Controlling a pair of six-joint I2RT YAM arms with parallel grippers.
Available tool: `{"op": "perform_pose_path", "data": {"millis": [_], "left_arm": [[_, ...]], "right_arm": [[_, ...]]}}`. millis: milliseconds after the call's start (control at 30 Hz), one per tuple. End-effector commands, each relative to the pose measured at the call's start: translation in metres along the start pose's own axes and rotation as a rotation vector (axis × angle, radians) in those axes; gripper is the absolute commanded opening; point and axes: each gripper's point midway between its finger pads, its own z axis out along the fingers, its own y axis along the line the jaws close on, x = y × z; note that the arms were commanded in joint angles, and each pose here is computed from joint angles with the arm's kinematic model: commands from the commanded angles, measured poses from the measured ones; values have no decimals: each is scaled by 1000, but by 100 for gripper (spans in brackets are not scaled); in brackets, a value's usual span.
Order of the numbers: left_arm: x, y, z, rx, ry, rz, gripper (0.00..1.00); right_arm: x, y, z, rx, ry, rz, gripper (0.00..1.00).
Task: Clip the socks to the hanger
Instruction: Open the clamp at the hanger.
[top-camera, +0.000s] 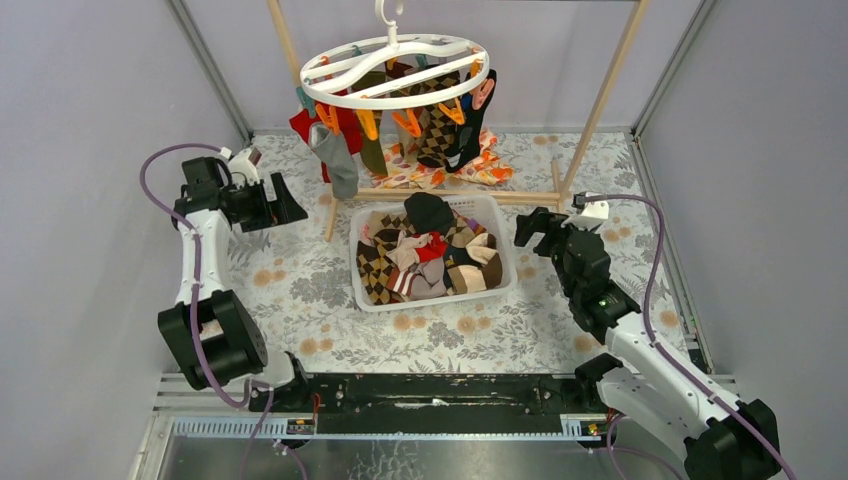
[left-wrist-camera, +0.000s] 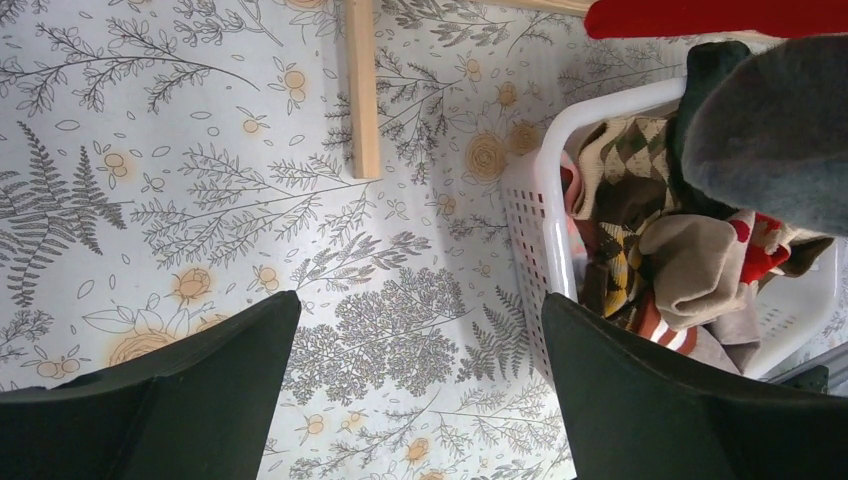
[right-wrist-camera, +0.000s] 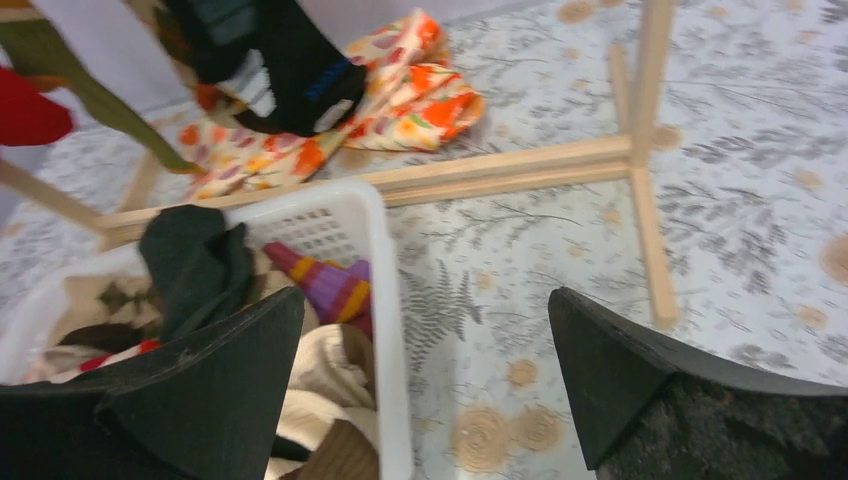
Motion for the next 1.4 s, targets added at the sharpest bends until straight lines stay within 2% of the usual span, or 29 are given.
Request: {"op": "perform_pose_path", "data": {"millis": [0,167,267,333,467,667,833,967,1000,1133,1367], "left_arm": [[-30,-10,-11,25,-119,93,99],[-40,-41,-37,77,-189,151,99],[-42,-52,-47,107,-179,138,98],[-44,-55,-50,111,-170,135,99],[-47,-57,-58,93,-189,152,98],[-53,-72,-70,126,-204,156,98],[-63,-86,-82,160,-223,159,99],[-67,-97,-93,179,-234,171,98],[-70,-103,-98,186,-239,176,98],[-72,-108,-106,185,-245,190,98],[-78,-118,-116,198,-262,202,98]], "right_arm": [[-31,49,-10,-271,-111,79,100],[-100,157,-31,-746,-259,90,100],[-126,219,-38,-896,-310,19,99],[-143,254,-38,-998,-321,16,95],[-165,297,-31,-1114,-333,30,86],[-180,335,-16,-1165,-348,42,82],[-165,360,-11,-1137,-356,-25,87],[-163,366,-6,-1052,-406,-40,88],[-168,364,1,-988,-441,-24,86],[-174,361,6,-911,-492,-41,82],[-175,367,10,-878,-522,-88,79]]}}
